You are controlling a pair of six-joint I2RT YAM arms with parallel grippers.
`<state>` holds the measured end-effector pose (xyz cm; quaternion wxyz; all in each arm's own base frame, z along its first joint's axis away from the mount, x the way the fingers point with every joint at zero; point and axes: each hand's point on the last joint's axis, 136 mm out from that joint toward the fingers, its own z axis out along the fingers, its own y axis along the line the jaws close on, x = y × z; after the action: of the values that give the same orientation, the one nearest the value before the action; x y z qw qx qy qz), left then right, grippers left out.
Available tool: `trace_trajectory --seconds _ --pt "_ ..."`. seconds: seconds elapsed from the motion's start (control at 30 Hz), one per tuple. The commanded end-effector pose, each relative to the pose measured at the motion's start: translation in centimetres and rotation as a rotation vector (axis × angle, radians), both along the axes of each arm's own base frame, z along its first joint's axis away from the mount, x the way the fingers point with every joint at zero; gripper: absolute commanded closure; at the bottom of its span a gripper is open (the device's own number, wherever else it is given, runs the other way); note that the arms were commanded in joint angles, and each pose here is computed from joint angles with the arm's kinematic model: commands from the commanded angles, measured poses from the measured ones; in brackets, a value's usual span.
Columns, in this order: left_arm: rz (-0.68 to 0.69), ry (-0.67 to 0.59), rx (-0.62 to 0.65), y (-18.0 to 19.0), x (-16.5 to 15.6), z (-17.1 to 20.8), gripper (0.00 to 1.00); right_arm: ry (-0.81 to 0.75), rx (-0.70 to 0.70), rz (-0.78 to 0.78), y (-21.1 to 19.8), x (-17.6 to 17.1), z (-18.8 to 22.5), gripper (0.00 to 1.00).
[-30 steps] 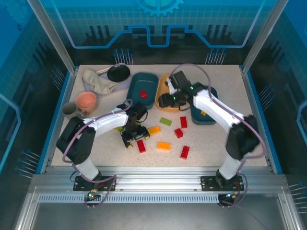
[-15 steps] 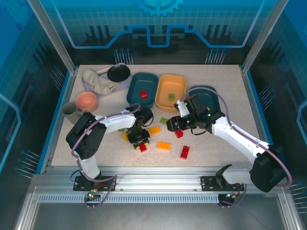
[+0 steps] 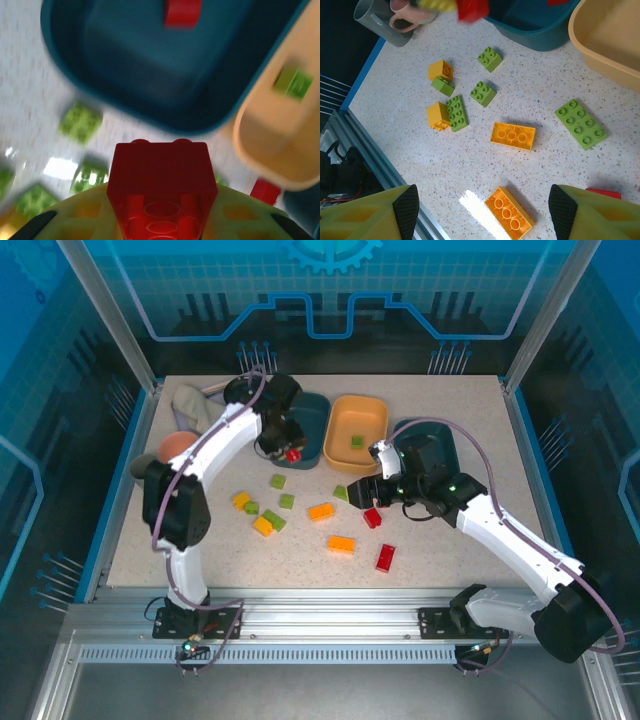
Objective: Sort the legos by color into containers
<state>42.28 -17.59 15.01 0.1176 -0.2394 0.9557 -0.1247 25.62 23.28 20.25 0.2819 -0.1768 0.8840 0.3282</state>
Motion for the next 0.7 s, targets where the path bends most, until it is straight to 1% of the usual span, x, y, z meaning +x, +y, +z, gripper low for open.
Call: trace_trajectory --seconds 0.0,0.1,0.13,0.17,0.27,0.37,0.53,0.6,0.67 --pt "-0.031 0.035 0.072 1.3 3.3 -2.2 0.73 -0.017 -0.025 0.003 -0.3 0.4 0.0 0.28" --pt "-0.018 0.029 0.116 2.1 6.4 -3.0 0.73 -0.003 -0.048 -0.006 -0.3 0.7 -0.4 0.28" --pt "-0.011 0.053 0.137 2.5 6.8 -4.1 0.73 0.003 -0.052 -0.008 -0.3 0.8 -0.4 0.28" --pt "-0.003 0.054 0.148 2.8 7.3 -4.4 0.73 0.003 -0.057 -0.007 -0.3 0.9 -0.5 0.28" --pt "0.023 0.079 0.17 3.6 7.9 -6.3 0.73 0.004 -0.068 -0.007 -0.2 1.2 -0.7 0.28" --pt "0.015 0.097 0.17 3.6 8.0 -8.0 0.72 0.009 -0.087 0.003 0.0 1.5 -1.0 0.28" --pt "0.001 0.121 0.156 3.2 7.9 -10.0 0.64 0.046 -0.147 0.042 0.3 1.6 -2.6 0.27" --pt "0.006 0.121 0.154 3.2 7.9 -10.0 0.55 0.057 -0.191 0.086 0.7 1.2 -3.6 0.27" --pt "0.007 0.116 0.146 3.1 7.9 -9.5 0.49 0.065 -0.272 0.136 0.9 0.5 -4.9 0.26"
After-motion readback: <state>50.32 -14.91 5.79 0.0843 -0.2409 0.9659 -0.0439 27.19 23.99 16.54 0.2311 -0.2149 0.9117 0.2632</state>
